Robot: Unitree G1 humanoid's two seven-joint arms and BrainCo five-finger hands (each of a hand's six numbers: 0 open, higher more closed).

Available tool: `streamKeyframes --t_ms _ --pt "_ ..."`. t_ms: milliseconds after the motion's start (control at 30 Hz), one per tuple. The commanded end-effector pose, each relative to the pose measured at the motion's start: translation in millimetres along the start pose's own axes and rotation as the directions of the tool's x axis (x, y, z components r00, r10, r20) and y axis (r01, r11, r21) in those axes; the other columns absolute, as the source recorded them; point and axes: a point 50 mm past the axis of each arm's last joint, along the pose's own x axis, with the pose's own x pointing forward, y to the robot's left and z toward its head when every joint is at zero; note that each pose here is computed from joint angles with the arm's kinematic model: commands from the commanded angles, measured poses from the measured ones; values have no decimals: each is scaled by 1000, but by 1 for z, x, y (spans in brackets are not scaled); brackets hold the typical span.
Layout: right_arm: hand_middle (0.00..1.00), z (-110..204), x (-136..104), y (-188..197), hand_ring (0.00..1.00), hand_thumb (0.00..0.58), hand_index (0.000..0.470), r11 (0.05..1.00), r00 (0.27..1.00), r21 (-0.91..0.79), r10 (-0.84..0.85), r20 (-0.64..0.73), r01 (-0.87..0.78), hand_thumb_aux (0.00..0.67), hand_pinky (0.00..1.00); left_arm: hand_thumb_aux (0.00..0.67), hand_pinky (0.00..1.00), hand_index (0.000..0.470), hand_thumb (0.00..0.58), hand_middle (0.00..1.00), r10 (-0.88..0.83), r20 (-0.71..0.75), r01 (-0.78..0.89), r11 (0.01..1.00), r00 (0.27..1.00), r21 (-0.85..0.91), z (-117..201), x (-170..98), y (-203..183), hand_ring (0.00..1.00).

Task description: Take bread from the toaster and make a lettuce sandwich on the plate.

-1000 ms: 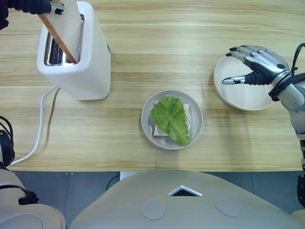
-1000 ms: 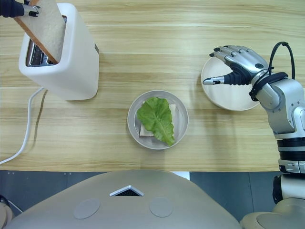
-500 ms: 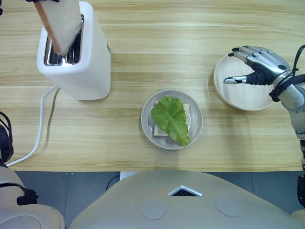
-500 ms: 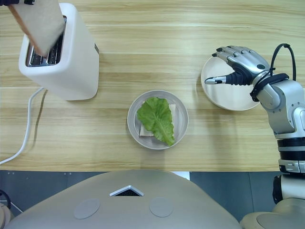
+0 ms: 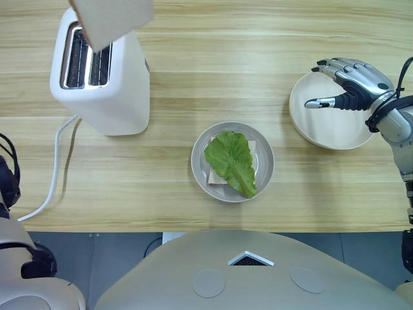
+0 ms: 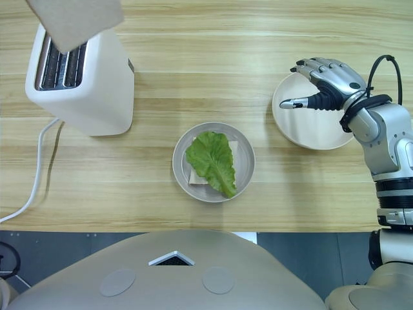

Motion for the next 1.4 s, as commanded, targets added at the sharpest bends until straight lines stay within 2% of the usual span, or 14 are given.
streamKeyframes --t_ms 33,133,200,333,400,467,633,767,833,933,1033,1233,1400 --pt "0 -2 2 -2 0 0 0 1000 1000 -7 -4 -1 4 0 0 670 1000 470 580 1000 -69 223 88 993 972 -78 31 15 -12 1000" --pt "0 -3 2 -3 0 0 0 1000 1000 -4 -9 -3 9 0 0 670 1000 470 580 1000 -157 464 263 949 872 -173 59 30 -37 1000" --pt "0 -2 2 -3 0 0 0 1000 1000 0 -13 -1 13 0 0 670 1000 470 580 1000 -193 560 365 907 806 -213 69 41 -51 1000" --pt "0 2 6 -6 0 0 0 1000 1000 15 -25 18 25 0 0 670 1000 470 580 1000 -238 725 602 742 646 -293 84 62 -84 1000" --pt "0 5 7 -8 0 0 0 999 999 20 -29 27 28 0 0 670 1000 470 580 1000 -233 790 706 631 567 -321 89 73 -103 1000" --pt "0 7 6 -9 0 0 0 999 999 33 -31 38 30 0 0 670 1000 470 580 1000 -230 824 779 525 518 -343 92 85 -124 1000" --pt "0 7 -3 -19 0 0 0 993 996 110 -58 69 50 0 0 670 1000 470 580 1000 -232 837 836 388 495 -387 89 101 -156 1000" --pt "0 0 -46 -64 0 0 0 961 980 269 -110 167 62 0 0 670 1000 470 580 1000 -237 823 842 320 516 -435 82 110 -177 1000" --pt "0 6 -73 -79 0 0 0 946 960 324 -89 265 -2 0 0 670 1000 470 580 1000 -245 820 844 300 518 -444 80 113 -184 1000" --pt "0 32 -105 -86 0 0 0 927 889 342 -21 458 -154 0 0 670 1000 470 580 1000 -256 822 854 276 508 -442 80 115 -193 1000" --pt "0 60 -122 -85 0 0 0 902 775 326 15 631 -283 0 0 670 1000 470 580 1000 -300 810 857 292 503 -424 83 118 -199 1000" --pt "0 97 -114 -65 0 0 0 851 626 273 82 776 -450 0 0 670 1000 470 580 1000 -364 802 872 323 474 -369 93 124 -203 1000" --pt "0 116 -88 -41 0 0 0 812 582 263 113 805 -521 0 0 670 1000 470 580 1000 -390 800 881 325 456 -344 99 126 -205 1000"
